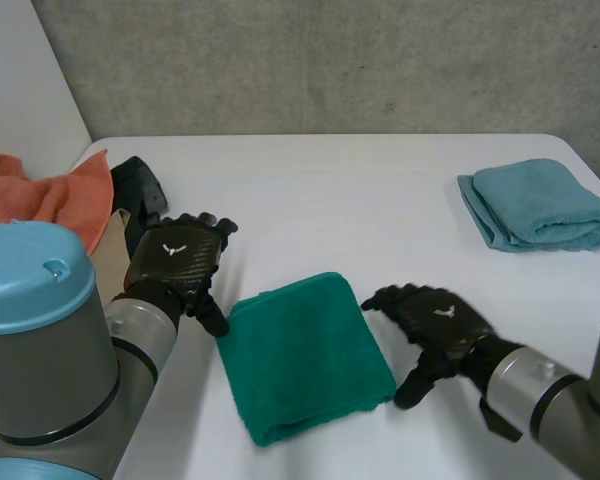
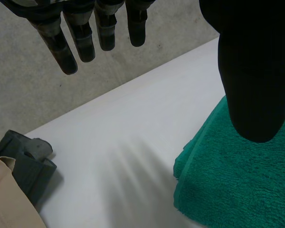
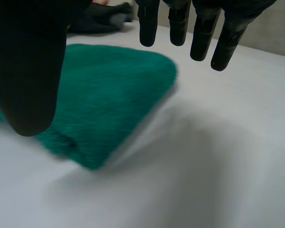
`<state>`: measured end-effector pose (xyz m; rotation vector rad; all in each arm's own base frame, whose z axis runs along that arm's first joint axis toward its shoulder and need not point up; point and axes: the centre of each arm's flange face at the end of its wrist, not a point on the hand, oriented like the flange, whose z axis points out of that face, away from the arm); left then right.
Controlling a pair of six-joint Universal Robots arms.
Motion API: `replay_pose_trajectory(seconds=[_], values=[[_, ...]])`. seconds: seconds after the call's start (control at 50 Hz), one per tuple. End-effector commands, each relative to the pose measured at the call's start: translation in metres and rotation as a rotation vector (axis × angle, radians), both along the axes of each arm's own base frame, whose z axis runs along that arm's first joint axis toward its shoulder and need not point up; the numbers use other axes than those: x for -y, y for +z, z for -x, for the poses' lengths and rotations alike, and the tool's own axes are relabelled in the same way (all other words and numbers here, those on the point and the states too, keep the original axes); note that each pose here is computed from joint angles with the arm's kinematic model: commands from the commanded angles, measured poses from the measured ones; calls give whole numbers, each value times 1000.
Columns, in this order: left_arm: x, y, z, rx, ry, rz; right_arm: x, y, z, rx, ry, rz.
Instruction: Fold the laundry.
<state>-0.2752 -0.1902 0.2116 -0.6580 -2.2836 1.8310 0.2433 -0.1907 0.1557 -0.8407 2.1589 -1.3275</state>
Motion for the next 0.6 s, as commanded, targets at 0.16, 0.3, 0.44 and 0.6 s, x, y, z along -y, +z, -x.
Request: replay_pose_trajectory(seconds=[0.16,0.3,0.44,0.6], values=[[2,-2,-2,3,9,-5,-18,-27,-35,6,144,32],[1,-3,-3,6,8,-9,-7,-36,-40,-33,110,69],[1,-4,-3,5,8,-10,-1,-41,-41,-103,121,134],[1,-4,-4,7,9,-11,4,-37,-44,-120,129,222]])
